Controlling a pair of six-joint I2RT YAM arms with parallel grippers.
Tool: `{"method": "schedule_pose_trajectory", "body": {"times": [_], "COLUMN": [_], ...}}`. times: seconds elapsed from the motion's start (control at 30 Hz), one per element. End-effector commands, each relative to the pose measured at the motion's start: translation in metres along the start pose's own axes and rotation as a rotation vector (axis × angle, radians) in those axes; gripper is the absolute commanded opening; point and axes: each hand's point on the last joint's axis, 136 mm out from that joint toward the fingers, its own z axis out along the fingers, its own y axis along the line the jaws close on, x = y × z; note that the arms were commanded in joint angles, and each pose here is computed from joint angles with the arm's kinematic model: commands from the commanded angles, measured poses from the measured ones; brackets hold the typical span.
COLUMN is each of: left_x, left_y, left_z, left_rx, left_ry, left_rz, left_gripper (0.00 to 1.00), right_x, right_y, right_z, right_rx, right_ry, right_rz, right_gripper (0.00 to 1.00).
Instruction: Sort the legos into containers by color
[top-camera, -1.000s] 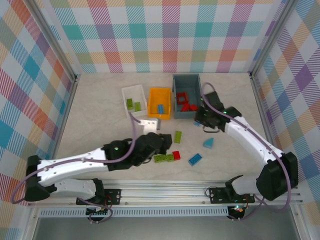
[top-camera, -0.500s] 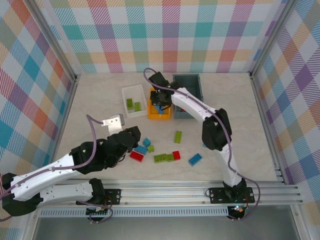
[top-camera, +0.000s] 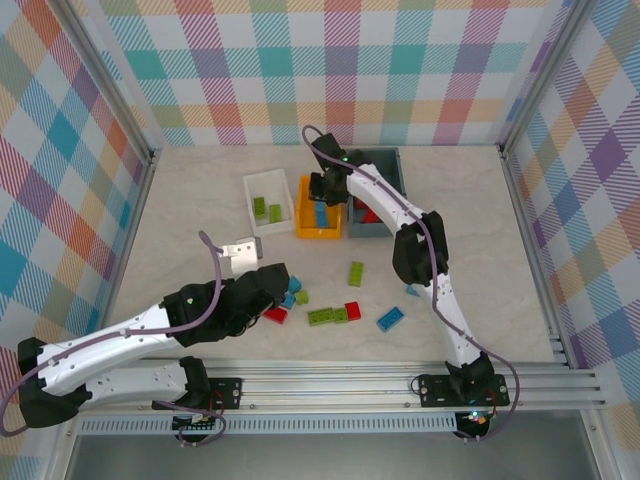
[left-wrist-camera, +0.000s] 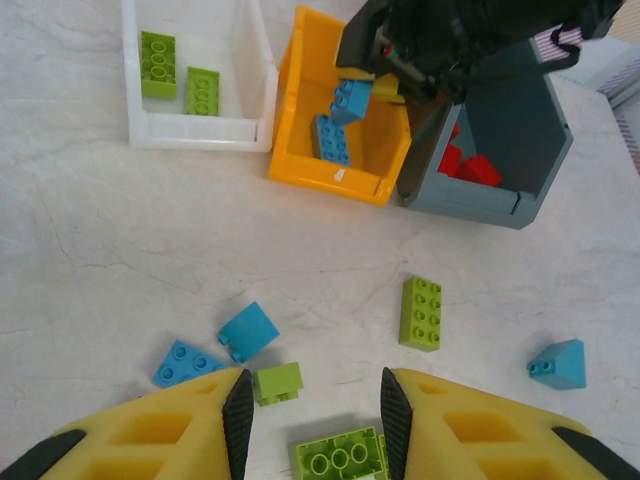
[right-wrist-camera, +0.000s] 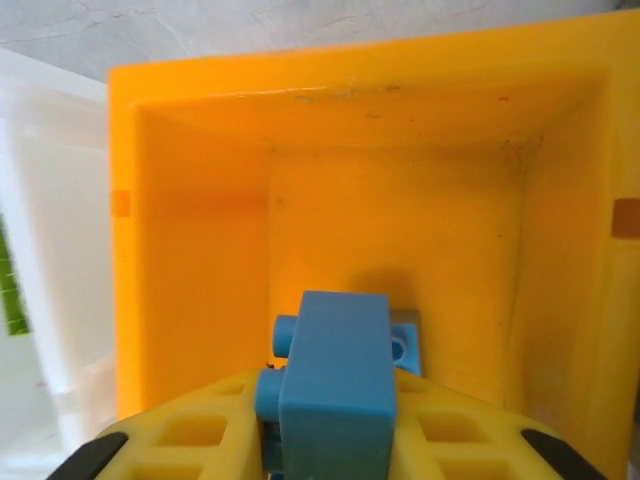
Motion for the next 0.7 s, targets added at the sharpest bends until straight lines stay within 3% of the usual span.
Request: {"method": "schedule_pose_trajectory", "body": {"times": [0.0,0.13,0.3,0.53,0.67], "left_x": [-0.001,-0.001,0.002,0.029,0.057], "left_y": [-0.002,-0.001,0.0,-0.017,-0.041], "left_z": [0.005,0.004,0.005,0.03,0.06], "left_rx": [0.002,0.003,0.002,0.013,0.039], "left_ry": [-0.004,-0.003,0.009,0.132,0.258], "left_rz": [-0.03,-0.031,-0.028,0.009,0.034], "left_gripper": [0.4,0.4,0.4,0.42,0.46], "right_x": [0.006,0.009,0.002,-0.007,0.021], "right_y": [0.017,0.019,0.024,0.029,-0.012], "right_z": [-0.007,-0.006,-0.027,-0.111,-0.163], "right_rx": [-0.056,-0.07,-0.076,-0.056,0.006], "right_ry": [0.035,0.05,0.017,-0.162,-0.275], "right_rz": [-0.019,-0.016,-0.017,-0.067,-0.028], "right_gripper": [0.35,0.49,0.44,0.4,0.41]}}
